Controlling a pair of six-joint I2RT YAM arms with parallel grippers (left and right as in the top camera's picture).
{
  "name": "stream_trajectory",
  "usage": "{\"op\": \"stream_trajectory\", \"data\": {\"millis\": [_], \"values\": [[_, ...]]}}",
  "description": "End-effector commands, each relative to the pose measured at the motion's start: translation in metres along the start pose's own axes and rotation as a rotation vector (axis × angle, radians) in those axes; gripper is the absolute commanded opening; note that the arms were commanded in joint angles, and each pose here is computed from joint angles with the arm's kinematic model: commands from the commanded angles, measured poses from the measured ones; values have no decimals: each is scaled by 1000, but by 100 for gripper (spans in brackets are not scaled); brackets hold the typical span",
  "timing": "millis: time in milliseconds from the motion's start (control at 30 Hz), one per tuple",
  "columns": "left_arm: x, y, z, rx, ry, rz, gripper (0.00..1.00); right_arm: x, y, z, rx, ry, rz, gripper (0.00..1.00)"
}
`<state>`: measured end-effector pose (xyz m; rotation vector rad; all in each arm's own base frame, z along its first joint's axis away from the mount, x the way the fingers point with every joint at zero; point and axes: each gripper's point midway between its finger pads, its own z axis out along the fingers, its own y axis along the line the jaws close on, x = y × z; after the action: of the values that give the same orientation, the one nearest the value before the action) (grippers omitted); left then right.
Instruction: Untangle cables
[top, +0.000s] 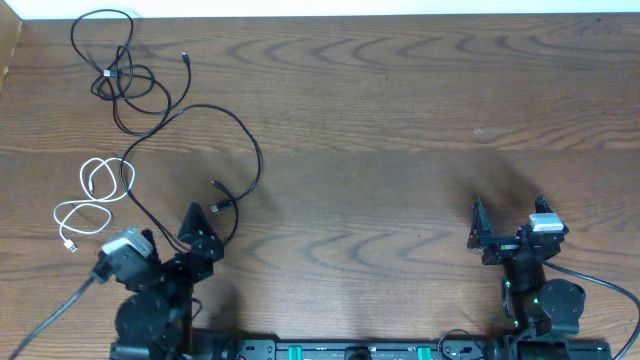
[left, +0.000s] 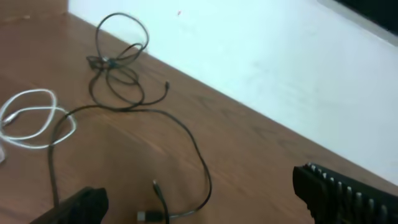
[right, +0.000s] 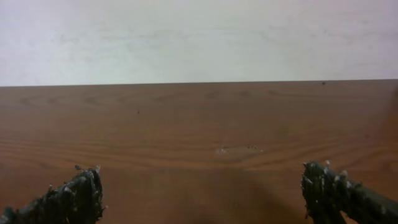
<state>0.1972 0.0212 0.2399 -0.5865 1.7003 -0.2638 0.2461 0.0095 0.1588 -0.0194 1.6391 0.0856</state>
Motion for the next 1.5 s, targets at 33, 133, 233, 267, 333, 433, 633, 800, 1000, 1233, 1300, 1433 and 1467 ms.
{"op": "stream_trajectory", "data": {"millis": [33,133,233,267,333,433,633,800,1000,1233,1300,1433,1467], "values": [[20,-4,11,93,-28,72,99,1,1,0,0,1,-17,99],[34,-11,28,166,-59,121,99,1,1,0,0,1,-17,99],[45,-9,39,182,-74,145,99,1,1,0,0,1,-17,99],[50,-6,43,181,-73,145,99,1,1,0,0,1,-17,99],[60,-2,49,179,-72,163,99,1,1,0,0,1,-17,99],[73,4,56,173,-57,167,99,1,1,0,0,1,-17,99],[91,0,60,231,-37,320,99,1,1,0,0,1,-17,99],[107,-4,59,278,16,442,99,1,1,0,0,1,-17,99],[110,-8,57,306,17,495,99,1,1,0,0,1,-17,99],[108,-5,58,288,11,494,99,1,1,0,0,1,-17,99],[108,-5,58,288,11,494,99,1,1,0,0,1,-17,99],[108,-5,58,288,11,494,99,1,1,0,0,1,-17,99],[108,-5,58,288,12,494,99,1,1,0,0,1,-17,99]]}}
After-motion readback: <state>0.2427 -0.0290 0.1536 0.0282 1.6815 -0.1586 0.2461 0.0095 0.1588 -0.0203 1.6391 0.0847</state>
